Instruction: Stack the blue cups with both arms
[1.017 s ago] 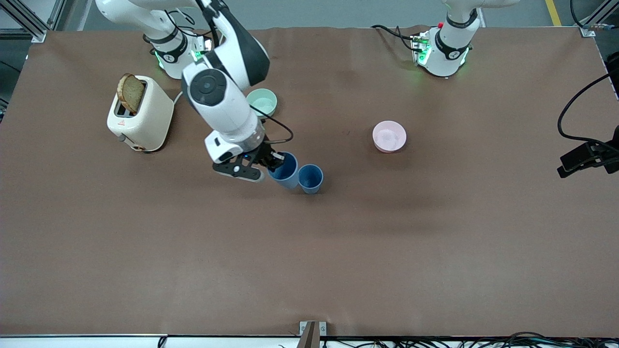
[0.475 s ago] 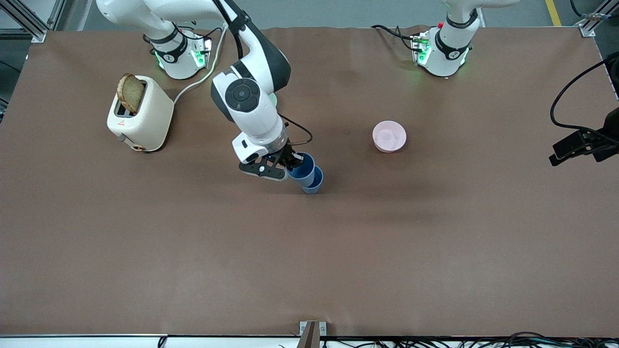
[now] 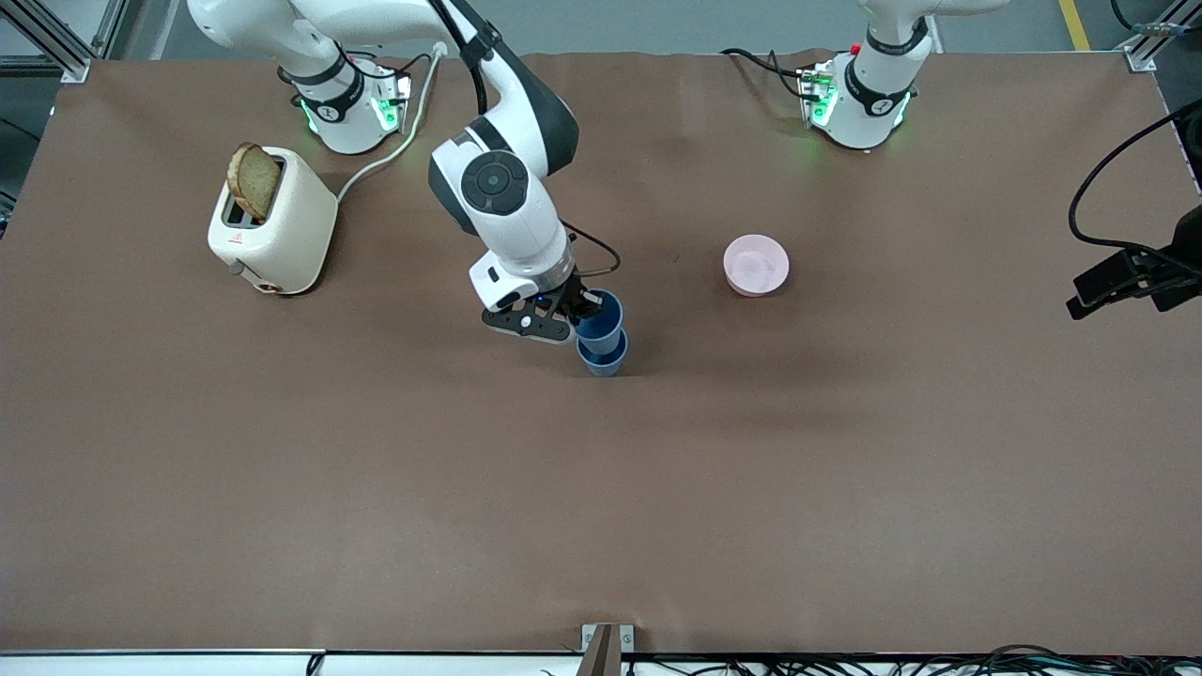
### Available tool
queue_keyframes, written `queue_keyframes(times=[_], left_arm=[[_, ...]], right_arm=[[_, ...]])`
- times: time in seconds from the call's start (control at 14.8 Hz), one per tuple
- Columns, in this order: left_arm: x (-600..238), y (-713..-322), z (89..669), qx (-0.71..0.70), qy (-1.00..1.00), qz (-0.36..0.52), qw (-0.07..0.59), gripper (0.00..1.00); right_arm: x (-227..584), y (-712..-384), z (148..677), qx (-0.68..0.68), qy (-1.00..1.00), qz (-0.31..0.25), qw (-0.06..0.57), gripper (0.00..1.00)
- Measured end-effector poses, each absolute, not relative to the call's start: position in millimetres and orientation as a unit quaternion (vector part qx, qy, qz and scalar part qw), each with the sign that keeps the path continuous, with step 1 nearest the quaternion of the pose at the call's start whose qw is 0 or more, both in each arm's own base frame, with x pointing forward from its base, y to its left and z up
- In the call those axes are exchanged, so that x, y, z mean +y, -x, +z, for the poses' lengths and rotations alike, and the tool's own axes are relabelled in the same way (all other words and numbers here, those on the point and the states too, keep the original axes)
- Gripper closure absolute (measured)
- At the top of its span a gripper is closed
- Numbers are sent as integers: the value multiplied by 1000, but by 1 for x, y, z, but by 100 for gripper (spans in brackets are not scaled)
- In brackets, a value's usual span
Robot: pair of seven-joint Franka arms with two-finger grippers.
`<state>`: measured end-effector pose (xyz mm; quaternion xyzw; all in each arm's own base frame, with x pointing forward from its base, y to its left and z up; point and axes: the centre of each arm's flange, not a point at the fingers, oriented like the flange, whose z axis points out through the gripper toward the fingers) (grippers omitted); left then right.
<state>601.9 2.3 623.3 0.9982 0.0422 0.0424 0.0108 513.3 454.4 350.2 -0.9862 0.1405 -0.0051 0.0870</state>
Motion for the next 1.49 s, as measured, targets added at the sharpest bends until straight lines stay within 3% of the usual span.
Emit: queue_keyframes(times=[0.14,0.68,1.02,1.29,1.49], left_arm=[[0,-601,620,40,-998,36,11,0],[-10,-600,604,30,-999,9,10,0],[-9,-598,610,31,-999,14,11,0],[-11,-597,611,30,-999,15,11,0],[-11,-597,611,29,-999,15,11,0]], right_arm=[[455,-514,345,142,986,-6,87,91],[446,-525,344,151,985,-14,86,13],[370,-570,419,192,977,-29,86,2],[229,-596,506,189,979,-17,80,2],[129,-599,546,186,981,-26,48,2]])
